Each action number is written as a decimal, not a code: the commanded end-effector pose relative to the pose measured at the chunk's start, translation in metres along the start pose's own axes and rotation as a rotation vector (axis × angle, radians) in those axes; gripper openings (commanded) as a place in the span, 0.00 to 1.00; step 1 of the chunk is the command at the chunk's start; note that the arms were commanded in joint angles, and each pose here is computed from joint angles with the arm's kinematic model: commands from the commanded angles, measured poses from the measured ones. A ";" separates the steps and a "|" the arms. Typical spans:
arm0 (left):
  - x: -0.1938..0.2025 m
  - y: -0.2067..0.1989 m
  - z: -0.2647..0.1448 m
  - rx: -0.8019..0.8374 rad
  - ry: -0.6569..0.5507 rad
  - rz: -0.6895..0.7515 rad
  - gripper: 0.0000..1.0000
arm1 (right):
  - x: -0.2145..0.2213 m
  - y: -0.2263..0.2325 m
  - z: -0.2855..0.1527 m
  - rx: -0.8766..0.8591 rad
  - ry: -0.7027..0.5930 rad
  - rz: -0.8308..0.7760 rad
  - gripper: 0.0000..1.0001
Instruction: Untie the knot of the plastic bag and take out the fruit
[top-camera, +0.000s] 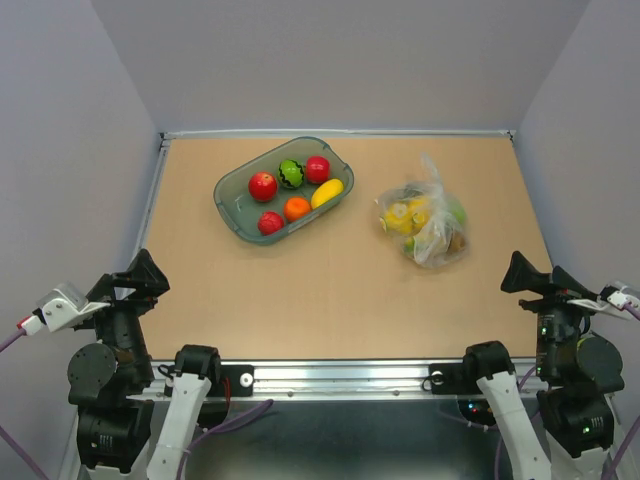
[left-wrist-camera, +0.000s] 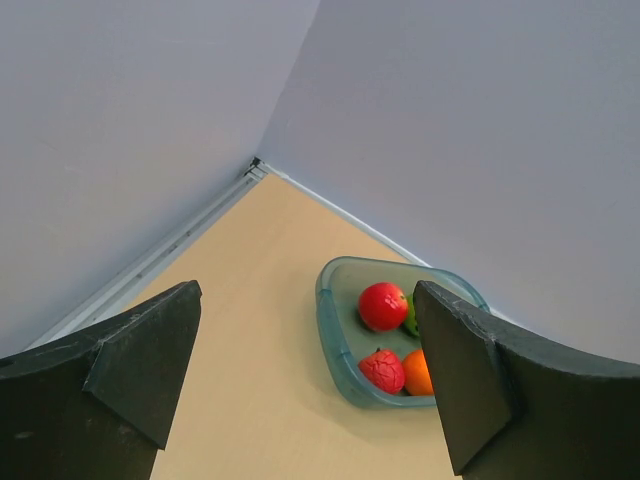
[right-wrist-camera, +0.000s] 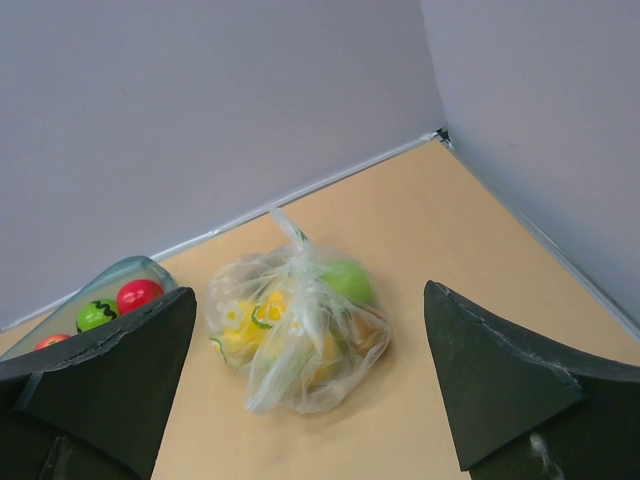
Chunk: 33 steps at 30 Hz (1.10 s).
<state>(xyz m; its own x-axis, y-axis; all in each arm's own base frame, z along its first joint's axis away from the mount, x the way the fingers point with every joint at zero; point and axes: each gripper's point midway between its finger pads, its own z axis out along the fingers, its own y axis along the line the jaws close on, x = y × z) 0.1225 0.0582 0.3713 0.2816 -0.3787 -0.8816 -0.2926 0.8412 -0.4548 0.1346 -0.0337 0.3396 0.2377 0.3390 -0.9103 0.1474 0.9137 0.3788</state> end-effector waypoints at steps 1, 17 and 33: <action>-0.010 -0.003 -0.003 0.019 -0.040 -0.026 0.99 | 0.001 0.004 0.004 -0.012 -0.004 0.008 1.00; 0.023 -0.058 0.032 0.176 0.170 0.037 0.99 | 0.034 0.002 0.055 0.140 0.212 -0.126 1.00; 0.112 -0.110 0.012 0.467 0.562 0.001 0.99 | 0.180 0.013 0.158 0.207 0.695 -0.379 0.97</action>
<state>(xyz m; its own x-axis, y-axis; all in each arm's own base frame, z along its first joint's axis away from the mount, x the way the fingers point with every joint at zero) 0.2045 -0.0461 0.3245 -0.2246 -0.4065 -0.8856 0.0397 0.9043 -0.4251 0.3015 -0.0079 0.1865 -0.5661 0.1631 -0.8081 0.3367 0.9405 -0.0461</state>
